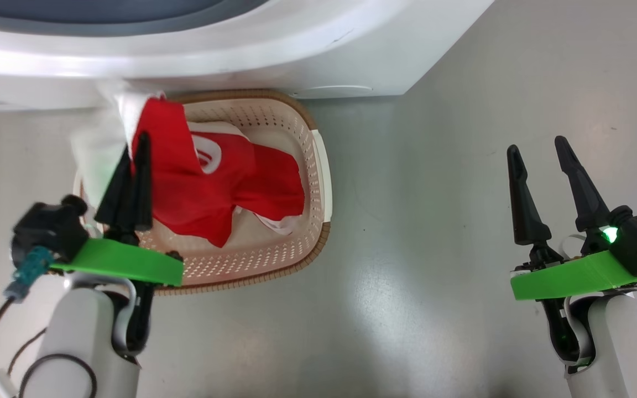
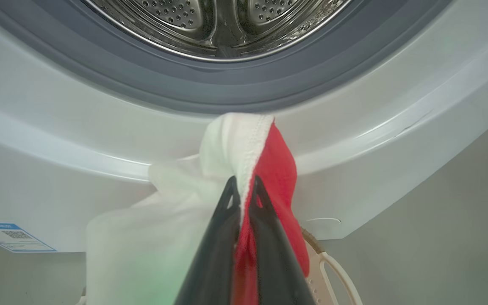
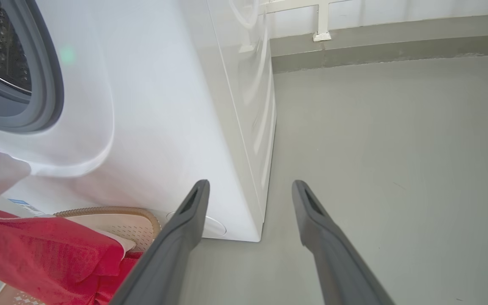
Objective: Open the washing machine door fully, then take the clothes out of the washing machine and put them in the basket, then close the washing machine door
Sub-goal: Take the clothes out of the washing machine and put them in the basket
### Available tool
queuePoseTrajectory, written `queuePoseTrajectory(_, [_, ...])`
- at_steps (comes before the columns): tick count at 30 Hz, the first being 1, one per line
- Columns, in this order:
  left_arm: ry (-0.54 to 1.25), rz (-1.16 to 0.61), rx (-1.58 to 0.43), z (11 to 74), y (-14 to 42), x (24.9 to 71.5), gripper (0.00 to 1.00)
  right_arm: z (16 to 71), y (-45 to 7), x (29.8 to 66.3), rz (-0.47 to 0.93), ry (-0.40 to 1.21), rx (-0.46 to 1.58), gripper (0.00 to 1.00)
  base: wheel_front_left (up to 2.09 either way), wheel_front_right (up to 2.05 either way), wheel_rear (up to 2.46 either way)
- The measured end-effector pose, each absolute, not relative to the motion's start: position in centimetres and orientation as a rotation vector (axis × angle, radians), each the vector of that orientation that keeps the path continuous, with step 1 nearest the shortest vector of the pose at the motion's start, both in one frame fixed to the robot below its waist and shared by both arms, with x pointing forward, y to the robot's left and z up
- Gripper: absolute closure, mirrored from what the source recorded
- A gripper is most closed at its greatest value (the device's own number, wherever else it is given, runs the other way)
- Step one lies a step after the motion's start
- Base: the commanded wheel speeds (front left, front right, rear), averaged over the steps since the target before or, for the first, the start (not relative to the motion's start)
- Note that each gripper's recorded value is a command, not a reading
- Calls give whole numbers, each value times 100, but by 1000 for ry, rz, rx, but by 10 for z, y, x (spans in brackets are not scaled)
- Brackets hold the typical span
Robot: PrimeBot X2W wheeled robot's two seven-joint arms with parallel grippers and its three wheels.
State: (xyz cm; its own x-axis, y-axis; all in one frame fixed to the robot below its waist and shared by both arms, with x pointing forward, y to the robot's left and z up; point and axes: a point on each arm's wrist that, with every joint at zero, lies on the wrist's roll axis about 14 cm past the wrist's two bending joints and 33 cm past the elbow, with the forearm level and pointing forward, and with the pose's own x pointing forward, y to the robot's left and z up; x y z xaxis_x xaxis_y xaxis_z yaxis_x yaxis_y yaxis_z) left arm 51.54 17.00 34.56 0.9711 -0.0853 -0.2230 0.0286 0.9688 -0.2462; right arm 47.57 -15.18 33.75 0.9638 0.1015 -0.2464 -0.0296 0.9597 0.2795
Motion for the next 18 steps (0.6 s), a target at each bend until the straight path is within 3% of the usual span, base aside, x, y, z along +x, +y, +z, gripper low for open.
queuePoseTrajectory(18, [638,-196,-191,224,128,473,100,306,-161,468,35,331,274,0,0,0,0])
